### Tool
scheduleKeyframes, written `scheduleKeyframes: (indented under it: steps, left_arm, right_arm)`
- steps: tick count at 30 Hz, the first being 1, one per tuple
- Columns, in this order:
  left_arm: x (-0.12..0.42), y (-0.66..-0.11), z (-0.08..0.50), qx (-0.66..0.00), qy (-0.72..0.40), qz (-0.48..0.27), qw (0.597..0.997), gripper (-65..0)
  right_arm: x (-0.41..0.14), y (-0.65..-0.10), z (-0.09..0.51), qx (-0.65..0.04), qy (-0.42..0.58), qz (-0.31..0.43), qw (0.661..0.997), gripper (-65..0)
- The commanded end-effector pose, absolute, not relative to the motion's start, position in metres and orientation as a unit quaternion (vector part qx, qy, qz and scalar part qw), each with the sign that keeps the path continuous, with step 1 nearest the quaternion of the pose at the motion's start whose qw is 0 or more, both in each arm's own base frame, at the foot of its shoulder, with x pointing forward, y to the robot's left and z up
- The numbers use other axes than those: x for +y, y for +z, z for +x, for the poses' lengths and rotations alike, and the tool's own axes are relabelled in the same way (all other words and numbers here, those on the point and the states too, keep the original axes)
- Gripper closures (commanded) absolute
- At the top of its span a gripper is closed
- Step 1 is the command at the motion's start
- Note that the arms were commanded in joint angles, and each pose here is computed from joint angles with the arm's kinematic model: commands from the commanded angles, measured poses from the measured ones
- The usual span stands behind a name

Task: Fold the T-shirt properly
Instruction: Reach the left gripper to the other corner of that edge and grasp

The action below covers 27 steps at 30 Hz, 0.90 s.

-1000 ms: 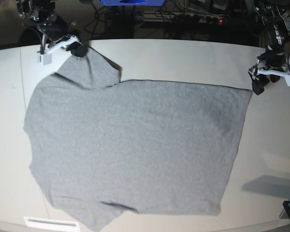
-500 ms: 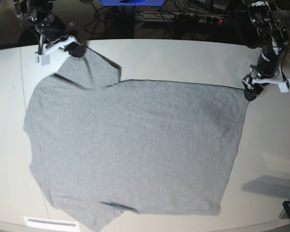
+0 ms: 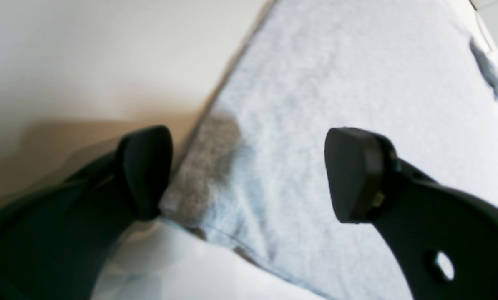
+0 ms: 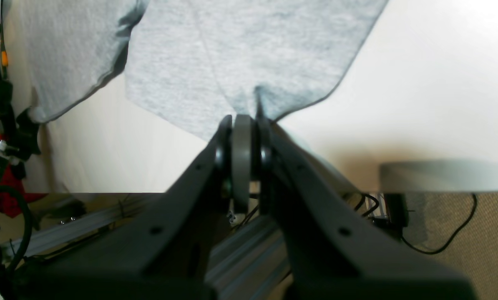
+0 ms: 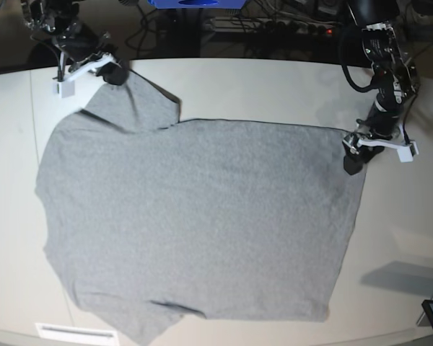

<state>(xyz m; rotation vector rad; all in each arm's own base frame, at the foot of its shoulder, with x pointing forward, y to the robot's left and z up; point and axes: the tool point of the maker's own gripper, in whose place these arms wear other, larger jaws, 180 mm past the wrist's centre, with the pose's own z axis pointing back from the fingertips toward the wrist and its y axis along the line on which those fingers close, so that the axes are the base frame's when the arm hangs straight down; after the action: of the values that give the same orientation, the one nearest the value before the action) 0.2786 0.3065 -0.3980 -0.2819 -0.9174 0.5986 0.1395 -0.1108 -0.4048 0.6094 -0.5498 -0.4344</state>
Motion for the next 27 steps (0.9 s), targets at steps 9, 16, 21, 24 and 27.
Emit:
scheduleKeyframes:
  steps: [9, 16, 21, 24, 27]
  left_arm:
    - [0.281, -0.421, 0.266, -0.377, 0.286, -0.158, 0.867, -52.6]
    - [0.283, -0.421, 0.264, -0.377, 0.284, -0.155, 0.868, -13.8]
    - [0.286, -0.423, 0.256, -0.372, 0.286, -0.15, 0.87, -12.6]
    - [0.286, -0.424, 0.254, -0.37, 0.287, -0.149, 0.871, -8.7]
    - [0.286, -0.427, 0.249, -0.365, 0.287, -0.147, 0.873, -3.4]
  right_arm:
    - [-0.11, -0.399, 0.141, -0.273, -0.206, 0.3, 0.891, -0.7]
    - [-0.11, -0.399, 0.141, -0.273, -0.206, 0.301, 0.89, -0.7]
    - [-0.11, -0.398, 0.144, -0.276, -0.206, 0.301, 0.889, -0.7]
    - [-0.111, -0.398, 0.144, -0.276, -0.205, 0.3, 0.89, -0.7]
    - [-0.111, -0.398, 0.144, -0.276, -0.205, 0.3, 0.89, -0.7]
